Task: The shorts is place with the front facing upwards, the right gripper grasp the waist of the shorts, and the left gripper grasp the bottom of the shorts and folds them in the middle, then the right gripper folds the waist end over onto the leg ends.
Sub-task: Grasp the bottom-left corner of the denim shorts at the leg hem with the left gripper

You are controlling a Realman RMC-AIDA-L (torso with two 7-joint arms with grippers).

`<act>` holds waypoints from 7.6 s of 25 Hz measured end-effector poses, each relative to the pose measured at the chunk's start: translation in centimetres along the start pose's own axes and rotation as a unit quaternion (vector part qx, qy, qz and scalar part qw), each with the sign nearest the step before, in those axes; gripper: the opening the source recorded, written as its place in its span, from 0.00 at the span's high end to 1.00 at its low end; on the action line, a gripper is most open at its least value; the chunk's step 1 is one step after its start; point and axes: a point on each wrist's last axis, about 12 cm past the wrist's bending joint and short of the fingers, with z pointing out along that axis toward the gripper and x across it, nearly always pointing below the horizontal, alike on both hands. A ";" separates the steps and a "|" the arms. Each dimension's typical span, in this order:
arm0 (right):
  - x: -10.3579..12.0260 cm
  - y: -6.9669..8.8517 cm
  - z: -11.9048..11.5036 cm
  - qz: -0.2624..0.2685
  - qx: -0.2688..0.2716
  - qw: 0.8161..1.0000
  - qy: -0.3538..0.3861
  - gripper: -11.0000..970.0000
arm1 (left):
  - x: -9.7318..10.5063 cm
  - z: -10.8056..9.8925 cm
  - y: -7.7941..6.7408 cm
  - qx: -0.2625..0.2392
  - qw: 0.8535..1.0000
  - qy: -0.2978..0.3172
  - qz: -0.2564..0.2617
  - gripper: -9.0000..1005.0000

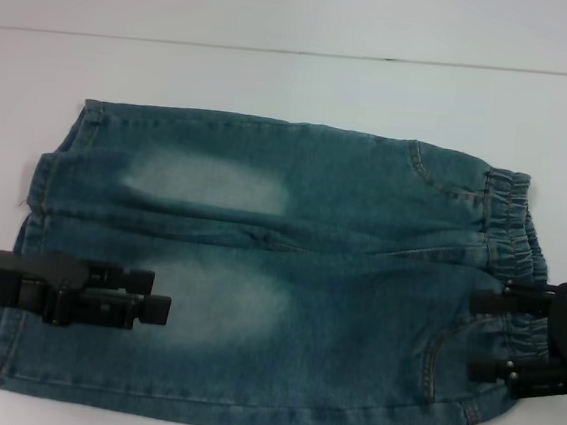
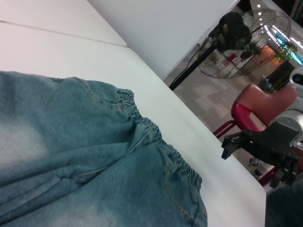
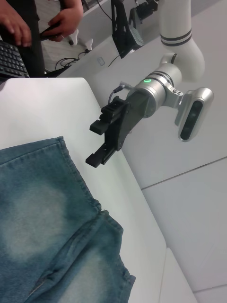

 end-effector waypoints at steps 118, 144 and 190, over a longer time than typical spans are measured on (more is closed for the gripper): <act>-1.2 -1.3 0.2 -0.031 0.022 0.999 0.016 0.04 | 0.8 -4.7 3.1 -0.253 0.903 0.150 -0.313 0.25; -1.4 -1.4 0.3 -0.033 0.021 0.999 0.017 0.04 | -0.3 -4.0 3.2 -0.247 0.911 0.160 -0.290 0.40; -6.0 -3.3 -3.5 0.066 0.121 0.978 0.159 0.04 | -1.9 -4.9 2.8 -0.214 0.929 0.098 -0.284 0.87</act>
